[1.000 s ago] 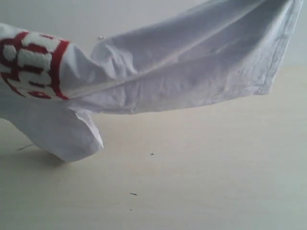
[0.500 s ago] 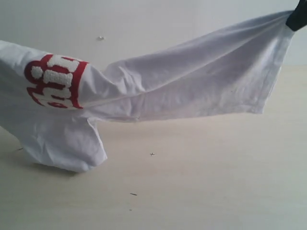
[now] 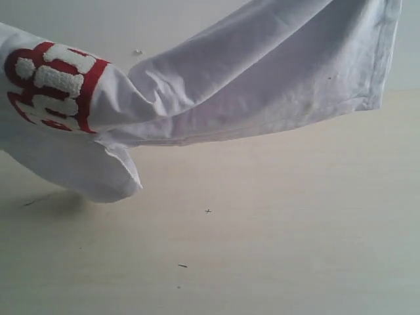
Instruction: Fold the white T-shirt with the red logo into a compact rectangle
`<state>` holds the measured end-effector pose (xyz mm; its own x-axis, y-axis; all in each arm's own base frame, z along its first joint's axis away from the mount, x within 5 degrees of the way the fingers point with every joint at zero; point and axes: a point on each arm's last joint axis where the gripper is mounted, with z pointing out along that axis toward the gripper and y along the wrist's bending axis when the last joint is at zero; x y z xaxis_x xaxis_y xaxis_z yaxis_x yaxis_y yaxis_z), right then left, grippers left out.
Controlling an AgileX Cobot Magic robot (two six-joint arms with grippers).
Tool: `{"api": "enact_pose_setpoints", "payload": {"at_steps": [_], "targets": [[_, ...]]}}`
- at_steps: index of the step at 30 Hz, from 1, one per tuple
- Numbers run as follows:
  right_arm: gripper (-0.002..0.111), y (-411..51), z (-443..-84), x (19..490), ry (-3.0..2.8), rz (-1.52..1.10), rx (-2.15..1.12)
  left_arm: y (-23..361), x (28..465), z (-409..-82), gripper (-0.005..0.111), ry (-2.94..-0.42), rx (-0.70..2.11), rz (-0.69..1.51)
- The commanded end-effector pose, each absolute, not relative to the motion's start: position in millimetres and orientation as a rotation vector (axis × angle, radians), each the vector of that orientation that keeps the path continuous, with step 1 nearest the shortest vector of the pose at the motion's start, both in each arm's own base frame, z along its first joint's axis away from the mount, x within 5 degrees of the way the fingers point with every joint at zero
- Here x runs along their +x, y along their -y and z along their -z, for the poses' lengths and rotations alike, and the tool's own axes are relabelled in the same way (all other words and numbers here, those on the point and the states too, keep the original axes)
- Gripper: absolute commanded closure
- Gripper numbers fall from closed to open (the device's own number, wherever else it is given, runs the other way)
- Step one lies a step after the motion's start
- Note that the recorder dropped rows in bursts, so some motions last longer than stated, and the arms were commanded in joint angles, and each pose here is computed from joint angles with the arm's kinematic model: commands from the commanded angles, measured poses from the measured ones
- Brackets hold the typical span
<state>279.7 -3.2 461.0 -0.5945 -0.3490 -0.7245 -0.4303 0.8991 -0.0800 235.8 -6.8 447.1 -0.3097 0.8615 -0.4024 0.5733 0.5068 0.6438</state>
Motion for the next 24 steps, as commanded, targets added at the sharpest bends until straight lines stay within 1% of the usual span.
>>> {"api": "enact_pose_setpoints", "payload": {"at_steps": [1,3,5,7,8,10,11,14,16,21,23,24], "targets": [[0.108,8.4,-471.7,267.7,-2.291,-0.147,-0.283,8.2,220.1,-454.3,0.107,-2.097,1.002,-0.411],[0.108,14.3,-470.6,265.8,-2.323,-0.112,-0.15,8.1,218.8,-450.8,0.107,-2.138,1.014,-0.393],[0.108,17.3,-465.2,266.7,-2.348,-0.083,-0.128,8.1,224.8,-443.5,0.107,-2.185,1.033,-0.374],[0.108,21.7,-452.2,274.6,-2.4,-0.045,-0.118,8.0,237.8,-432.8,0.107,-2.229,1.054,-0.363],[0.108,24.8,-437.7,284.2,-2.454,-0.037,-0.094,8.3,247.8,-424.2,0.107,-2.264,1.071,-0.346],[0.108,30.8,-410.9,301.4,-2.551,-0.002,-0.079,6.9,269.4,-402.4,0.107,-2.355,1.115,-0.307],[0.108,34.0,-391.1,313.2,-2.619,0.01,-0.079,3.9,285.2,-384.3,0.107,-2.43,1.146,-0.295],[0.108,39.3,-333.7,347.6,-2.792,-0.007,-0.12,-4.0,319.9,-340.4,0.107,-2.537,1.264,-0.255],[0.108,41.2,-299.6,367.2,-2.88,-0.034,-0.169,-7.3,337.3,-312.1,0.107,-2.597,1.331,-0.211],[0.108,46.8,-234.4,407.2,-3.018,-0.066,-0.21,-17.2,369.3,-238.4,0.107,-2.7,1.548,-0.094],[0.108,51.0,-213.9,422.7,-3.047,-0.038,-0.239,-22.5,386.1,-215.6,0.107,-2.66,1.569,-0.194],[0.108,53.5,-207.8,430.5,-3.05,-0.013,-0.247,-25.8,396.5,-204.2,0.107,-2.655,1.504,-0.276]]}}
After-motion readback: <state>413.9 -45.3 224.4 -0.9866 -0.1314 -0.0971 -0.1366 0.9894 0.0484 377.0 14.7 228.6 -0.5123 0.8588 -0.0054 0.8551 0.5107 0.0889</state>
